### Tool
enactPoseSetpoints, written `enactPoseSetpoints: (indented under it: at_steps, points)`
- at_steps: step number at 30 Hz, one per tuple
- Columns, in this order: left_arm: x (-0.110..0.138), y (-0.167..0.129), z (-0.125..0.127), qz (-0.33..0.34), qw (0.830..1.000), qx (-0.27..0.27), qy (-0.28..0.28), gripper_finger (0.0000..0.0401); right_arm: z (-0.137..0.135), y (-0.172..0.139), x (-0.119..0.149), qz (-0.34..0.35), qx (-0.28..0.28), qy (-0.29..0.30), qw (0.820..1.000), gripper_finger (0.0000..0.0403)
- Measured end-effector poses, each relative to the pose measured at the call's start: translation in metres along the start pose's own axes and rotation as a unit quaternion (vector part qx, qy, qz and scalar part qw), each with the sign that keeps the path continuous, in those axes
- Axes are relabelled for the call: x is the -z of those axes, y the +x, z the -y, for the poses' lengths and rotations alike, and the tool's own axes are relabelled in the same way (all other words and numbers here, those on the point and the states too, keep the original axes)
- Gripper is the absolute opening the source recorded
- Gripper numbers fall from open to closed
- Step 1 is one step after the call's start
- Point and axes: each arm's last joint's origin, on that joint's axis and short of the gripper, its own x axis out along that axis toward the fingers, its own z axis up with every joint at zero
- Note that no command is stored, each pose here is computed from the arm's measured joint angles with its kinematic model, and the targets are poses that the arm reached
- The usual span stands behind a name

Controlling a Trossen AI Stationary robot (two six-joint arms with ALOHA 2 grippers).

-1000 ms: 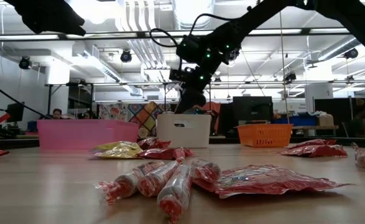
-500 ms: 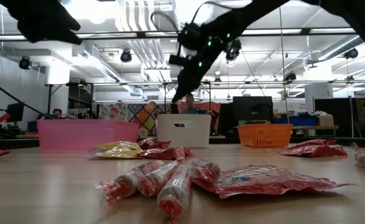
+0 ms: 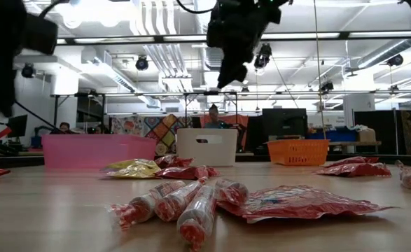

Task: Sort candy
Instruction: Put the red candy into the orange bin

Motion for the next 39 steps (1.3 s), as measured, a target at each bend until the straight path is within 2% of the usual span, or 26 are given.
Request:
enactPoseSetpoints:
  at_steps: [6, 13, 21, 28, 32, 39]
  points:
    - [0.008, 0.017, 0.001, -0.075, 0.994, -0.069, -0.038, 0.0201, -0.037, 0.002, 0.013, -0.087, -0.033, 0.008, 0.996, 0.0126]
    - [0.011, 0.033, 0.003, -0.085, 0.988, -0.113, -0.059, 0.0201, -0.06, 0.008, 0.014, -0.111, -0.044, 0.019, 0.993, 0.0155]
    - [0.015, 0.051, 0.006, -0.086, 0.981, -0.161, -0.059, 0.0201, -0.067, 0.011, 0.014, -0.114, -0.047, 0.015, 0.992, 0.016]
    - [0.018, 0.067, 0.01, -0.087, 0.979, -0.18, -0.052, 0.0194, -0.067, 0.011, 0.014, -0.112, -0.043, 0.014, 0.993, 0.016]
    - [0.019, 0.072, 0.01, -0.088, 0.977, -0.19, -0.048, 0.0161, -0.067, 0.011, 0.014, -0.112, -0.043, 0.014, 0.993, 0.016]
    - [0.019, 0.07, 0.012, -0.091, 0.98, -0.17, -0.044, 0.006, -0.067, 0.011, 0.014, -0.112, -0.043, 0.009, 0.993, 0.016]
